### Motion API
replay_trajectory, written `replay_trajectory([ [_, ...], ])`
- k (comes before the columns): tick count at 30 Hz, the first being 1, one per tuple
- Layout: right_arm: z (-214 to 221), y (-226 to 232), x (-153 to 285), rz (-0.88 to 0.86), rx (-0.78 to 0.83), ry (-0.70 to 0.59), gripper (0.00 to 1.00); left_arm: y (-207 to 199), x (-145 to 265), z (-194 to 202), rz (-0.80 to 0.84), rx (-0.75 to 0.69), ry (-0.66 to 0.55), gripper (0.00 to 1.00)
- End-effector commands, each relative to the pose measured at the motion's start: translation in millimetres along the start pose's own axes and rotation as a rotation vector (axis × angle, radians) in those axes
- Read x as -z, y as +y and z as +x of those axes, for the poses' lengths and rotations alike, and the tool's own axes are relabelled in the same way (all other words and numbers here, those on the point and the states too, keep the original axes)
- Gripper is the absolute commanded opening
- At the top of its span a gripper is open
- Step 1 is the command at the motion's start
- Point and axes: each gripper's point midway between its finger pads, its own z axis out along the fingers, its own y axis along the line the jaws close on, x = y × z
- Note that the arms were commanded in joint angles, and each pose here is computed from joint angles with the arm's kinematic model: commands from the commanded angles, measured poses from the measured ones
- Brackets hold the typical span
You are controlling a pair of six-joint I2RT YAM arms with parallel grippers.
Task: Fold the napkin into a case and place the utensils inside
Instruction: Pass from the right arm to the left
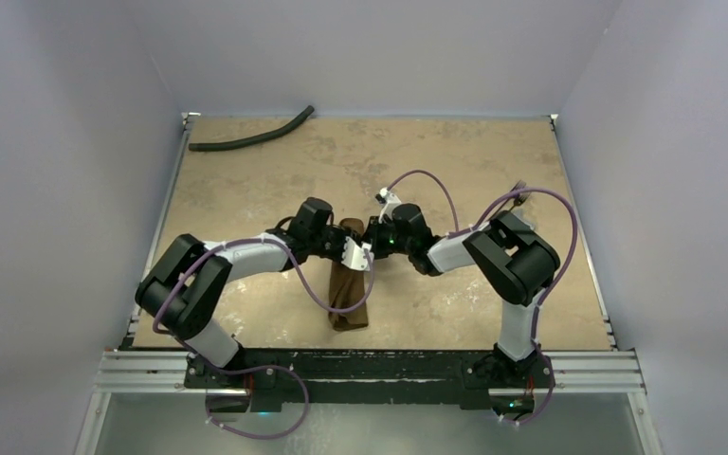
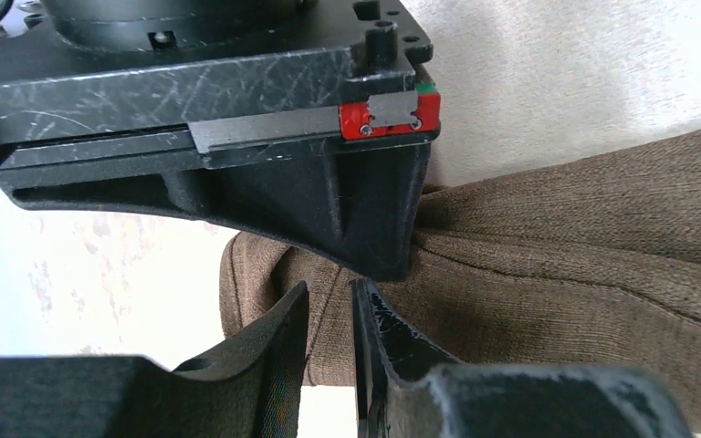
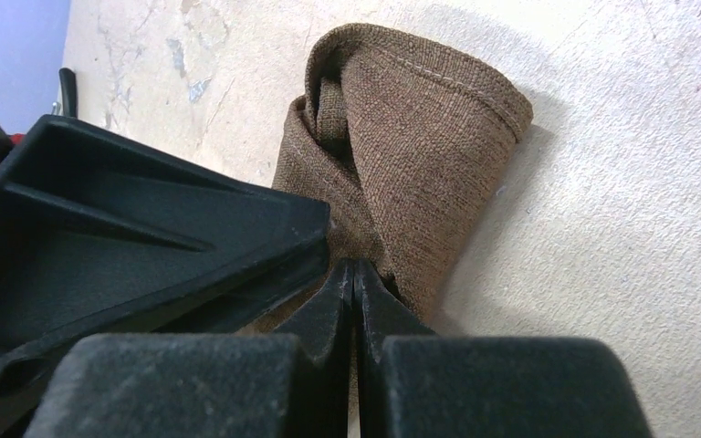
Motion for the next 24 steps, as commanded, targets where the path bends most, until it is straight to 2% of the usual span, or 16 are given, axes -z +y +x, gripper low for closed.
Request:
replay_trajectory([
  [1,9,-3,2,0.022,0.002,0.014,0.00,21,-4,-5,-0.097,-0.109,-0.033,0.23],
  [10,16,-2,-2,-0.002,-0.006,0.035,0.00,30,-3,-8,-0.140,-0.125,-0.040,0.22],
  [17,16,1,-1,-0.017,-0.003,0.035,0.00,13,-17,7,-0.068,-0.168,-0.010,0.24],
  [20,16,4,0,-0.033,0.003,0.040,0.00,14,-21,13,-0.060,-0.183,0.009,0.16],
  [23,22,7,2,-0.056,0.004,0.064,0.00,19,-23,17,-0.068,-0.168,0.027,0.00],
  [24,23,8,2,-0.062,0.004,0.068,0.00,21,-22,18,-0.074,-0.163,0.034,0.00],
])
